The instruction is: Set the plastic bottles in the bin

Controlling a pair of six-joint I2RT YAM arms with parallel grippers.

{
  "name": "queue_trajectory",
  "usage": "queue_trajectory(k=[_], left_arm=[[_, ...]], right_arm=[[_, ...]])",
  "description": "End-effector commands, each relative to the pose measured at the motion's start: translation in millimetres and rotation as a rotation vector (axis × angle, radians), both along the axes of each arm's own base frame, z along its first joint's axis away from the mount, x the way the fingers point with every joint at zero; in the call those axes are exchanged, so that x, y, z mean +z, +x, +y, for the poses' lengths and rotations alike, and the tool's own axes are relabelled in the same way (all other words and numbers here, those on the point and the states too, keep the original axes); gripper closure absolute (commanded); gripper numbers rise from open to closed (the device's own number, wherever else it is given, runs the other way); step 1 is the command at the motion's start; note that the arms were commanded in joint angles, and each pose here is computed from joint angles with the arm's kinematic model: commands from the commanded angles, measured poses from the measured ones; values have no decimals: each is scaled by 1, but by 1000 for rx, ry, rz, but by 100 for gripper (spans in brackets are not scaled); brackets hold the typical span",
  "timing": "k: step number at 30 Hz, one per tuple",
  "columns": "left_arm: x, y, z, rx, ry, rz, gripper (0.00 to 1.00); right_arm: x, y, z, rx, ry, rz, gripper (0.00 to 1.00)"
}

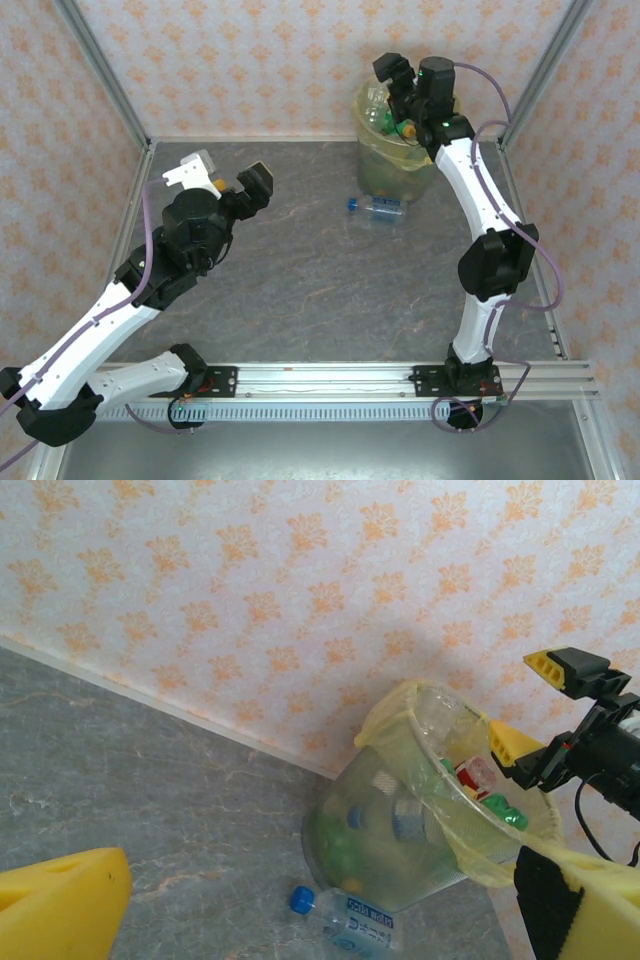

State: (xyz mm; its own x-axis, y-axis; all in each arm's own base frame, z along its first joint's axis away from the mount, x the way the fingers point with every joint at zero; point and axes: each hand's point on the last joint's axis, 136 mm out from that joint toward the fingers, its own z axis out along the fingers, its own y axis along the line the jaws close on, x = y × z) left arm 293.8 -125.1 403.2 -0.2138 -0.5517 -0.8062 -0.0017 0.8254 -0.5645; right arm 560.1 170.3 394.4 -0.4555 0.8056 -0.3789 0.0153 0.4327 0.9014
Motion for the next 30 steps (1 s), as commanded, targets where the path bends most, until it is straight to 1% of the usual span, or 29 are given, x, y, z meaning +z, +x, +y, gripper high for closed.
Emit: queue_trajectory(k=[1, 11, 15, 18, 20, 24, 25, 30], left_arm=[[-5, 5, -9, -32, 21, 8, 1], [-32, 24, -40, -116, 59, 56, 1], [-35, 30, -55, -163, 51, 64, 1], [-35, 32, -60, -177, 45, 65, 1], [-33, 33, -62, -186, 40, 63, 1], [-29, 30, -59, -182, 37, 63, 1], [-29, 29, -58, -182, 36, 64, 1], [-29, 24, -54, -177, 23, 65, 1]], right_arm=[[32, -21, -6, 3, -58, -60, 13], [37, -70, -30, -29, -230, -104, 11], [38, -77, -34, -20, -325, -136, 10], [37, -70, -25, 36, -383, -164, 6], [36, -62, -15, 85, -404, -189, 6], [34, -43, 10, 194, -370, -212, 6], [32, -36, 15, 214, -360, -206, 1], [33, -11, 32, 258, -314, -216, 0]])
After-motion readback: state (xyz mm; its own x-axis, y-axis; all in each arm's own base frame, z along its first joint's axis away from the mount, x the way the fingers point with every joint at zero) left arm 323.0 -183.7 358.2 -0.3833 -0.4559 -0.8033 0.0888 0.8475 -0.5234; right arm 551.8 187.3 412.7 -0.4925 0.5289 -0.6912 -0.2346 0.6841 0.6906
